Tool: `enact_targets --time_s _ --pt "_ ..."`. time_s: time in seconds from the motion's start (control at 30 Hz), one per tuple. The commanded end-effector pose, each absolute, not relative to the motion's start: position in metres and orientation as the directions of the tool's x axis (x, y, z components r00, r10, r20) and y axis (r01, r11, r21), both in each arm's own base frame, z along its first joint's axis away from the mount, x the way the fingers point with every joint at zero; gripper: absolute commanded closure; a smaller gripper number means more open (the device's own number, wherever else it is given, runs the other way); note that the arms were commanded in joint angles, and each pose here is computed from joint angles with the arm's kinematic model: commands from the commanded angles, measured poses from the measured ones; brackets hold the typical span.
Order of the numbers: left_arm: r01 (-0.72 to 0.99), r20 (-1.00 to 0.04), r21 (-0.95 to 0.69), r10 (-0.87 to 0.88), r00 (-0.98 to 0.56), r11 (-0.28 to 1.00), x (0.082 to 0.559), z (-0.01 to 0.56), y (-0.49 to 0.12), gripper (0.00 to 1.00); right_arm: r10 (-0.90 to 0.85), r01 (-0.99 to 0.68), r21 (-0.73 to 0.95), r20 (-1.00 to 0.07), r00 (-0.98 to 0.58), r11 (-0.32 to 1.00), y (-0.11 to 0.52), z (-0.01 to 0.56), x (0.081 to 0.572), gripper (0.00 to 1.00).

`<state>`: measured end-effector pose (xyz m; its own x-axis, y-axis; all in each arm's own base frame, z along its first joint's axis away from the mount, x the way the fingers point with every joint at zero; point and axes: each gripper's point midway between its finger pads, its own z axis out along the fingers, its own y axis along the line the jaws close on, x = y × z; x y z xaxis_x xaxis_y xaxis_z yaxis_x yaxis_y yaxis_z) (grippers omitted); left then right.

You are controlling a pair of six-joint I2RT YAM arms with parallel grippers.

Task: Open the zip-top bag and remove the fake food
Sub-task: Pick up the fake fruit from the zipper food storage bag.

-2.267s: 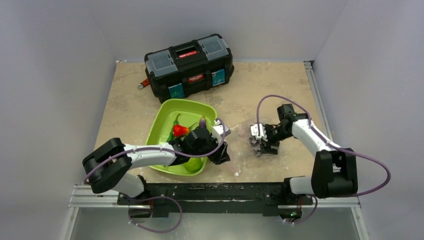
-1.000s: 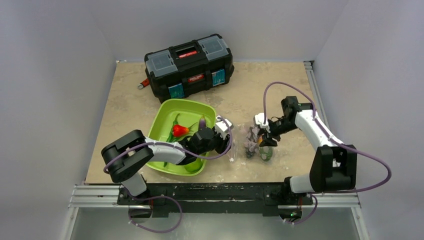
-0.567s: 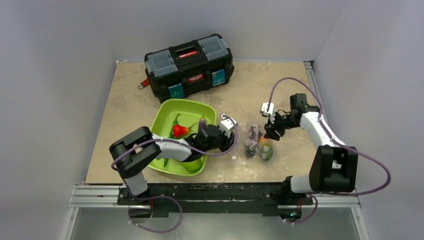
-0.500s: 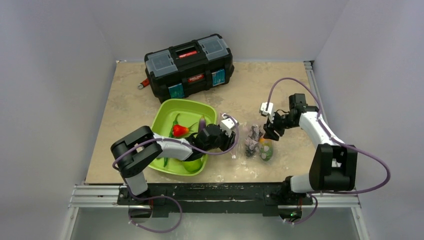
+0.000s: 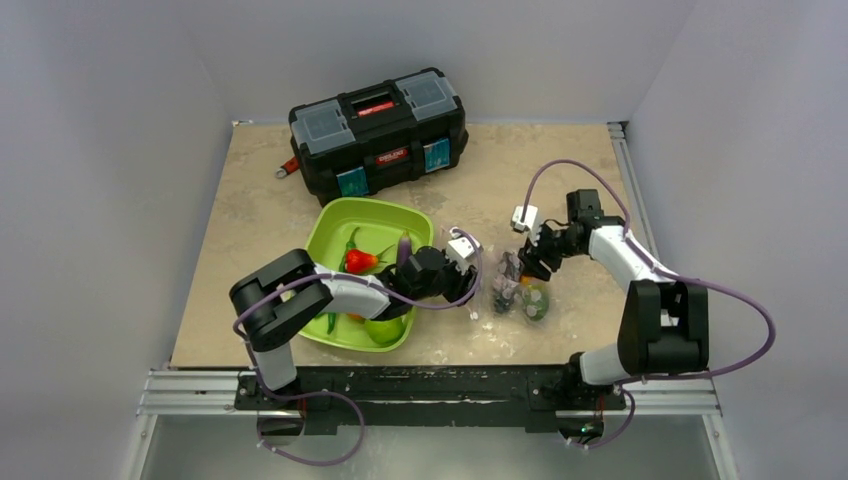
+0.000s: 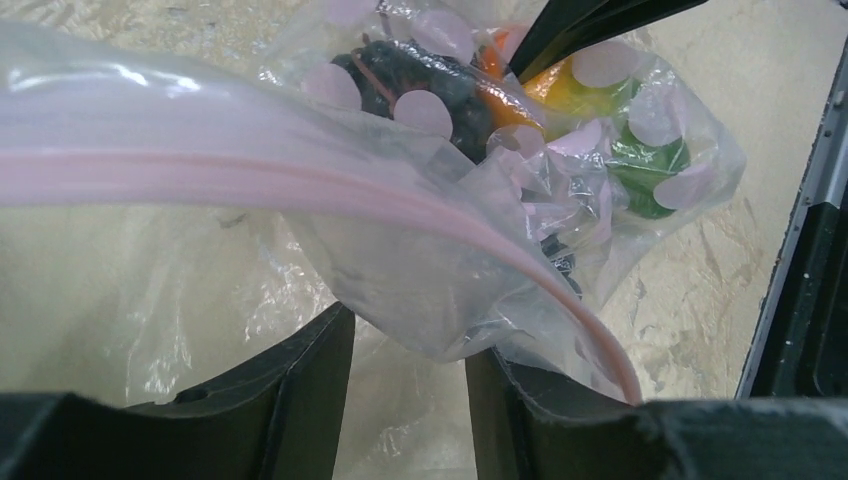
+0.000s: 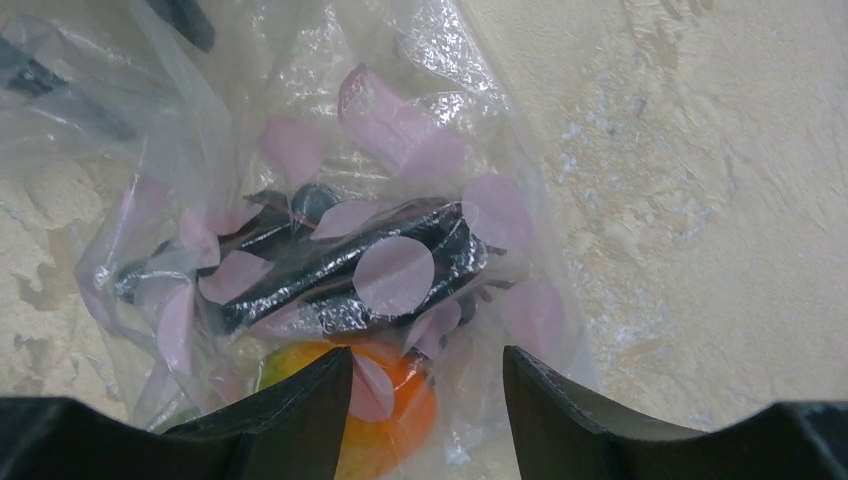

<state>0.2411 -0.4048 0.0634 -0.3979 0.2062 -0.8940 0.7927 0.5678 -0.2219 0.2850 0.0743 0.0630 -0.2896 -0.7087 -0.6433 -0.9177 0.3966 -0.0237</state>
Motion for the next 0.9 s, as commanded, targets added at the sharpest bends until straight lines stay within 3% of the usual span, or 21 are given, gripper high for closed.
enact_targets --time_s 0.0,0.23,0.37,0.5,0.6,0.77,0.87 --pt "0.844 -0.924 -0.234 0.16 -0.348 0.483 0.24 0.084 -0.427 0.53 -0.728 -0.929 -0.05 -0.636 -0.254 0.367 0.086 0.059 0.288 0.43" --pt "0.81 -0.922 -0.214 0.162 -0.353 0.547 0.249 0.077 -0.415 0.34 -0.744 -0.94 -0.054 -0.627 -0.231 0.337 0.096 0.055 0.287 0.43" --pt "0.782 -0.902 -0.231 0.175 -0.396 0.579 0.258 0.069 -0.412 0.32 -0.746 -0.94 -0.057 -0.625 -0.228 0.336 0.099 0.055 0.289 0.44" --pt "0.775 -0.886 -0.245 0.192 -0.423 0.582 0.26 0.066 -0.415 0.37 -0.747 -0.941 -0.05 -0.623 -0.232 0.335 0.099 0.052 0.288 0.44" --pt "0.791 -0.89 -0.266 0.176 -0.422 0.551 0.257 0.069 -0.422 0.46 -0.745 -0.943 -0.043 -0.625 -0.233 0.331 0.102 0.051 0.288 0.45" --pt "0.822 -0.846 -0.355 0.221 -0.485 0.444 0.242 0.064 -0.438 0.59 -0.74 -0.944 -0.026 -0.628 -0.241 0.33 0.106 0.049 0.288 0.54" --pt "0.832 -0.831 -0.403 0.228 -0.507 0.381 0.237 0.068 -0.448 0.6 -0.739 -0.945 -0.02 -0.628 -0.243 0.327 0.106 0.048 0.287 0.56"
